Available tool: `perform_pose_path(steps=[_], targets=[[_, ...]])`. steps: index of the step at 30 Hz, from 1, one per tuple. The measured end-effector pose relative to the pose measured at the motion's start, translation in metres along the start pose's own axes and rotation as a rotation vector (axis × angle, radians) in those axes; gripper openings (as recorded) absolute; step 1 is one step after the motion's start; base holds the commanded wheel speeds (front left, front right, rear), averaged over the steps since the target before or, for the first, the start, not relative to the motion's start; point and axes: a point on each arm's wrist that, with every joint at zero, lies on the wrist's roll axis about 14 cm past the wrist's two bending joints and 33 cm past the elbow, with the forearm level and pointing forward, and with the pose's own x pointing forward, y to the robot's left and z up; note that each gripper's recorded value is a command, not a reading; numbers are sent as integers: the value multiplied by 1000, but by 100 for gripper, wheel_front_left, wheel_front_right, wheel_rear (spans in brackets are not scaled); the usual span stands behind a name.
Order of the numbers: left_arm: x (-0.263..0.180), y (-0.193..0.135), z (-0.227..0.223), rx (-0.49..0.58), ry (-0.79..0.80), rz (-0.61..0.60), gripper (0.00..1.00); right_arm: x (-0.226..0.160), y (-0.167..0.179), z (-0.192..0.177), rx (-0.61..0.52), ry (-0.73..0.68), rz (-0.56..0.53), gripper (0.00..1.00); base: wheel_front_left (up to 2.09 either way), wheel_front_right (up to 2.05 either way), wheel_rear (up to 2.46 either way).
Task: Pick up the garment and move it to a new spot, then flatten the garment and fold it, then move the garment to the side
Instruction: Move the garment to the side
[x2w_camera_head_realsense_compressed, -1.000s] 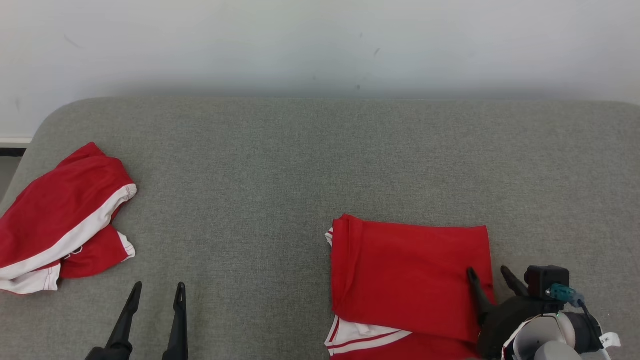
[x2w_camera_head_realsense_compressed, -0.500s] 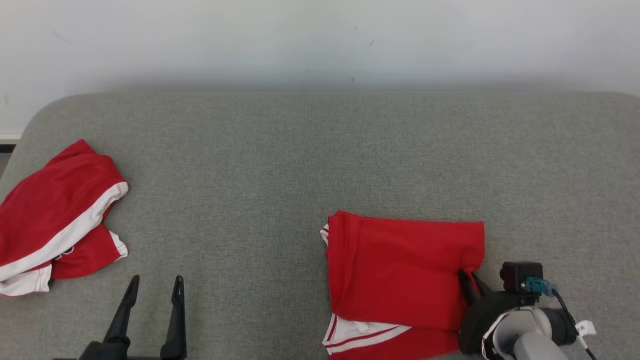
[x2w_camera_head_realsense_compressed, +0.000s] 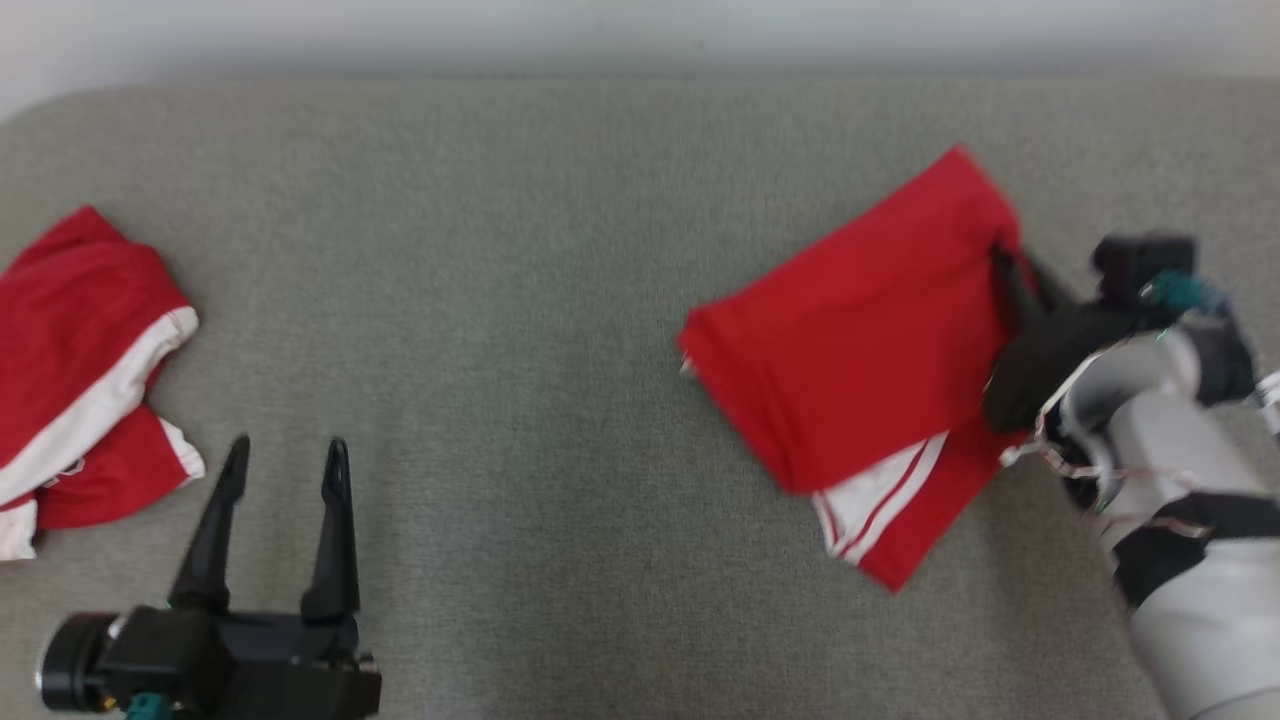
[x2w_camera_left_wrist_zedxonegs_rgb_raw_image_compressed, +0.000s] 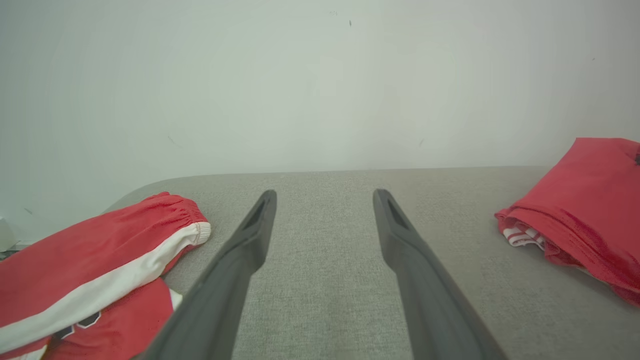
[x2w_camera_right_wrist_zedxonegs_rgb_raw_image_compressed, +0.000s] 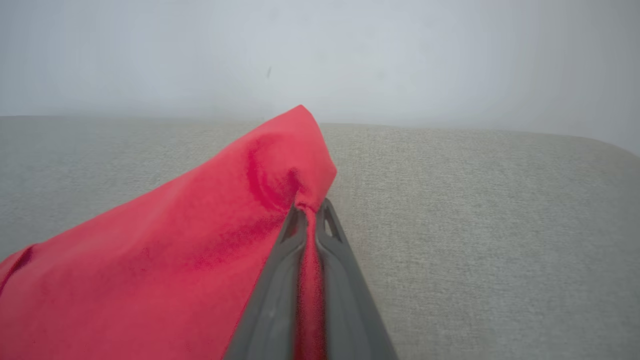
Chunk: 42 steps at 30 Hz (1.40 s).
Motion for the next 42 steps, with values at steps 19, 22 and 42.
perform_pose_path(steps=[19, 22, 42], targets=[[89, -40, -19, 46, -78, -183, 100, 31, -163, 31, -220, -6, -262, 0, 0, 0, 0], [98, -51, -25, 35, -73, -215, 100, 24, -188, 36, -234, 4, -312, 0, 0, 0, 0], [115, -89, -74, -26, 3, -323, 100, -4, -278, 55, -369, 84, -511, 0, 0, 0, 0]])
